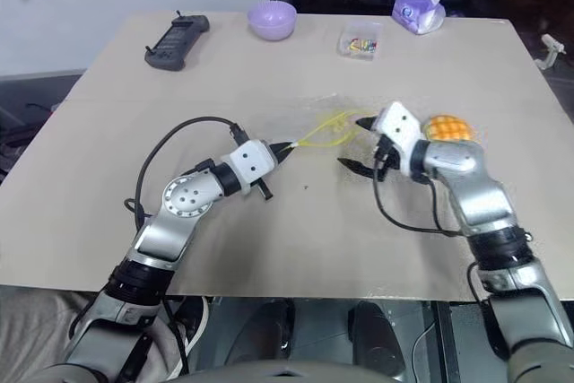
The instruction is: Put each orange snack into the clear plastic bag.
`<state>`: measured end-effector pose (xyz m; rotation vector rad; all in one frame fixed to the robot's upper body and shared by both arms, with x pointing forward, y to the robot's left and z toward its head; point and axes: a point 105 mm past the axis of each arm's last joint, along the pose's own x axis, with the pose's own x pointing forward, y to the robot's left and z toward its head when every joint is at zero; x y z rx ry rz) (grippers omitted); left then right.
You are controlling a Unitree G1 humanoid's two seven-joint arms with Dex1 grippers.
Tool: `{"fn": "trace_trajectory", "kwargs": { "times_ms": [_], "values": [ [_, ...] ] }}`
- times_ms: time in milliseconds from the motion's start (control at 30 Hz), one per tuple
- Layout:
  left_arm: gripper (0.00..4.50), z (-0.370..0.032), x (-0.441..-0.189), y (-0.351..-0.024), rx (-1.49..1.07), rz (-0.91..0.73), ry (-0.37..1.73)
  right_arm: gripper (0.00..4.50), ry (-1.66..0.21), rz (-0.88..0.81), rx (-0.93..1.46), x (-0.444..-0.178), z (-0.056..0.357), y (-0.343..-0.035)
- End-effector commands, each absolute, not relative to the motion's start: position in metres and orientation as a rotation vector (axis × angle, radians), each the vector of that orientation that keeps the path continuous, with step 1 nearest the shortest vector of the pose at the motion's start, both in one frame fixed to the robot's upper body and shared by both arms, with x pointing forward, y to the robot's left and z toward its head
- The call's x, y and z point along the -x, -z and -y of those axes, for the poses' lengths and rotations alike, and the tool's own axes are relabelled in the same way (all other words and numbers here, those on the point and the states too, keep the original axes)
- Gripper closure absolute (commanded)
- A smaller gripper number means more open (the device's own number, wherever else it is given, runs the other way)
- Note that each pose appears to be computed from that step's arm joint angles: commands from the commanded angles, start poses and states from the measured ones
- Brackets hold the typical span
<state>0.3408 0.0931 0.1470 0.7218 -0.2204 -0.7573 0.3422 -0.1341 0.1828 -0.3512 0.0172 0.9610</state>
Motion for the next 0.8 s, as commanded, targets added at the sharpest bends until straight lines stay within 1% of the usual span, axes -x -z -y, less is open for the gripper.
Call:
{"fn": "trace_trajectory", "kwargs": {
  "times_ms": [33,100,167,200,333,467,567,667,733,800],
  "values": [
    [4.5,-0.092,-0.34,-0.156,-0.718,0.26,0.739,0.07,-0.685,0.017,0.292,-0.366,0.19,-0.208],
    [4.5,-0.091,-0.34,-0.155,-0.715,0.259,0.741,0.07,-0.489,-0.002,0.262,-0.383,0.228,-0.209],
    [4.5,-0.091,-0.34,-0.154,-0.715,0.258,0.742,0.07,-0.406,-0.015,0.219,-0.39,0.247,-0.208],
    [4.5,-0.091,-0.34,-0.154,-0.714,0.258,0.743,0.07,-0.362,-0.041,0.207,-0.394,0.256,-0.201],
    [4.5,-0.09,-0.341,-0.154,-0.717,0.26,0.744,0.07,-0.258,-0.151,0.167,-0.405,0.277,-0.171],
    [4.5,-0.092,-0.342,-0.155,-0.721,0.26,0.736,0.07,-0.182,-0.262,0.038,-0.411,0.289,-0.145],
    [4.5,-0.092,-0.344,-0.155,-0.722,0.26,0.731,0.07,-0.17,-0.328,0.063,-0.41,0.292,-0.13],
    [4.5,-0.092,-0.344,-0.155,-0.72,0.26,0.728,0.9,-0.179,-0.334,0.037,-0.41,0.291,-0.127],
    [4.5,-0.092,-0.344,-0.155,-0.719,0.261,0.727,1.7,-0.185,-0.33,0.037,-0.41,0.29,-0.128],
    [4.5,-0.092,-0.344,-0.155,-0.718,0.262,0.727,2.68,-0.188,-0.327,0.041,-0.41,0.29,-0.129]
  ]
}}
